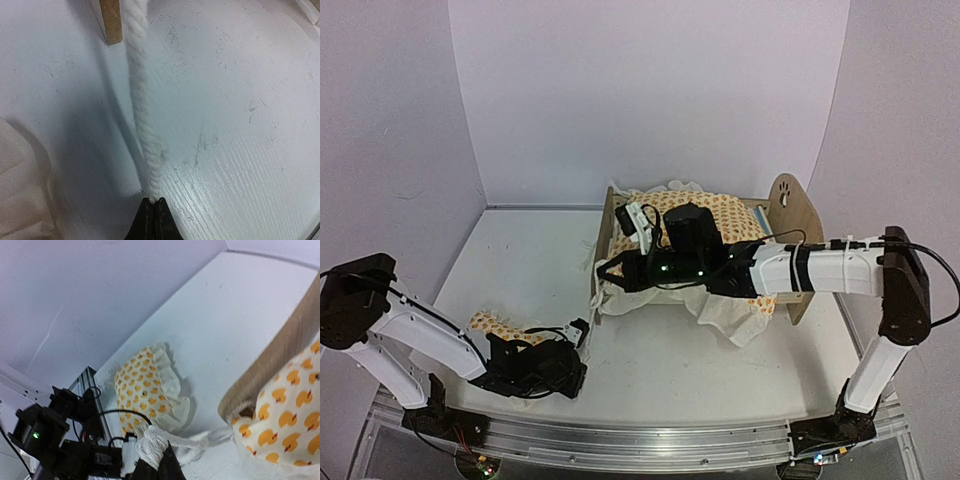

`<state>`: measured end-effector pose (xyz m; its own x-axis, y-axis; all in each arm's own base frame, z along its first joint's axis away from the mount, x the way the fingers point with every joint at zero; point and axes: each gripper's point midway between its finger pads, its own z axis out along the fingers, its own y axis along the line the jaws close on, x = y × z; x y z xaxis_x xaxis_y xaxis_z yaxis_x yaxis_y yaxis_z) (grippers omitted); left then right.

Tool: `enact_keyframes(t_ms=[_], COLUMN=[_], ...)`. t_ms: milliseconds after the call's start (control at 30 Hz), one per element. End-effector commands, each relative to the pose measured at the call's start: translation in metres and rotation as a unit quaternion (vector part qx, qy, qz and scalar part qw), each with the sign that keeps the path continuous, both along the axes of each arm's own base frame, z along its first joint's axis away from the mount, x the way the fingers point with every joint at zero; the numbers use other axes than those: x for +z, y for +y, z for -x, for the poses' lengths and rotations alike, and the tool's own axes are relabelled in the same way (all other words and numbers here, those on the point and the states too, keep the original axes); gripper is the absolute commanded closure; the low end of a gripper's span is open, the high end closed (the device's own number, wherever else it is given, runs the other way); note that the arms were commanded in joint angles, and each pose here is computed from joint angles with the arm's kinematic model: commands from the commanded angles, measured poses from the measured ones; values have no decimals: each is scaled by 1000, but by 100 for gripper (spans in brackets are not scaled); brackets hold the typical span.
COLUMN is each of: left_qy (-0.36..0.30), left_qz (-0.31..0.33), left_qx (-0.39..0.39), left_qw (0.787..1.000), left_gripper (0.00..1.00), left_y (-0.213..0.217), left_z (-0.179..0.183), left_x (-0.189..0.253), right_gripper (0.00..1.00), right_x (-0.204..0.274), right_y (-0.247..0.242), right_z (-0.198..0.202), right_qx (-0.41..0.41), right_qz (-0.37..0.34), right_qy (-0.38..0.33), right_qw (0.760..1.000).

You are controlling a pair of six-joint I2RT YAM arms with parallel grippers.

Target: Set up the pet bed

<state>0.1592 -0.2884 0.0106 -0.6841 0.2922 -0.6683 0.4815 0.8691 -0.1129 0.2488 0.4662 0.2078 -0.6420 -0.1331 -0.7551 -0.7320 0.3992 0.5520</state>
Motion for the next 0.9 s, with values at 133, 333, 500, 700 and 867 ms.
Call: enact_keyframes(t_ms=[133,333,500,700,867], left_qy=[12,62,94,150,192], left_qz=[-6,-40,-55,-68,-65], left_qx=[-4,-36,-42,-47,-22], left_qw=[1000,997,993,985,979], left_gripper=[100,100,100,100,100], left_y=[2,-3,-1,5,21], left_z=[15,40,55,78,91], left_x=[-1,-19,-38,-59,-69], right_gripper=[100,100,100,100,100], right_x=[105,151,186,223,225], right_y=[11,5,2,-5,-9], right_z=[-35,-47,-52,-59,-90], right_qx=[-54,-75,-88,-109,-136], right_qz=[-87,-107,-124,-138,-141], right_qy=[-103,-168,-213,-262,-266], right_qw=[989,977,965,949,944])
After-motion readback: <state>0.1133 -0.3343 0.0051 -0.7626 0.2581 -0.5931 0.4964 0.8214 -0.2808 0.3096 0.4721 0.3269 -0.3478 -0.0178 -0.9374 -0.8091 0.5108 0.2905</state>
